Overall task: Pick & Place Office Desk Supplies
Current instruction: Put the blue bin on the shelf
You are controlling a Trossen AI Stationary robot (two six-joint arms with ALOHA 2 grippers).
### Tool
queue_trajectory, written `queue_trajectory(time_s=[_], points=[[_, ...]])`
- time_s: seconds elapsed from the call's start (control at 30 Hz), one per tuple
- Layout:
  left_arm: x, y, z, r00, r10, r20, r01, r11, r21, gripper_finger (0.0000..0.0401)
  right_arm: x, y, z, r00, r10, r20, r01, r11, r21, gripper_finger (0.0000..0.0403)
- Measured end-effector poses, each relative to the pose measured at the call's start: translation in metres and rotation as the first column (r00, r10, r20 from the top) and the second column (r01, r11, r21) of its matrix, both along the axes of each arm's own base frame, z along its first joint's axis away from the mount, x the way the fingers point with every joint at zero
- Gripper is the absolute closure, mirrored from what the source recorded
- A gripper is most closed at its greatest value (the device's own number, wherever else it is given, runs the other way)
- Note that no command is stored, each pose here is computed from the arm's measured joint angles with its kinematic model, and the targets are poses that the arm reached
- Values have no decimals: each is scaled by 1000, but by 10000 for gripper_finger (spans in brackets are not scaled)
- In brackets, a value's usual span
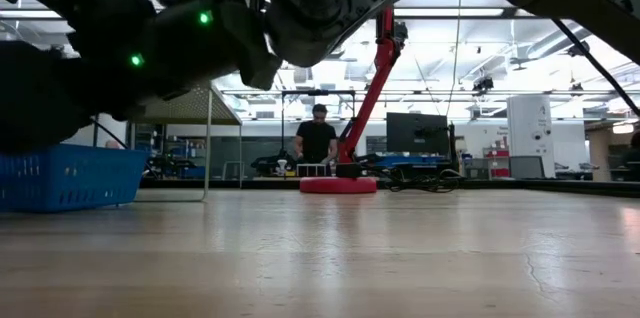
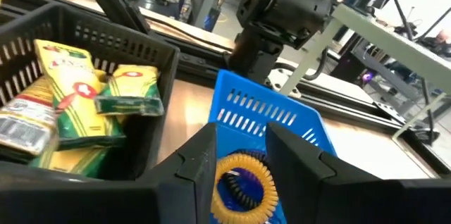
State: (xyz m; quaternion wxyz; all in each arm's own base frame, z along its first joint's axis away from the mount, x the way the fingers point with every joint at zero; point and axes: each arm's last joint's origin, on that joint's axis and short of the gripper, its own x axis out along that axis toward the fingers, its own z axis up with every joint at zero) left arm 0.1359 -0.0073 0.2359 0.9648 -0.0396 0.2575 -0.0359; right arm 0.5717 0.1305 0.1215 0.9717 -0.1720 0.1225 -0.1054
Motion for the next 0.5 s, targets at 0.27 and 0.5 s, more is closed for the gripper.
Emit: queue_trajectory(time_s=[0.27, 0.5], points=[[0, 0, 0, 1000, 0, 0, 0, 1000, 0, 228, -7, 17, 14, 1000, -7, 2, 7, 1000, 0, 288], [0, 0, 0, 1000, 0, 0, 0, 1000, 0, 228, -15, 15, 36, 991, 90, -95, -89, 996, 22, 282]])
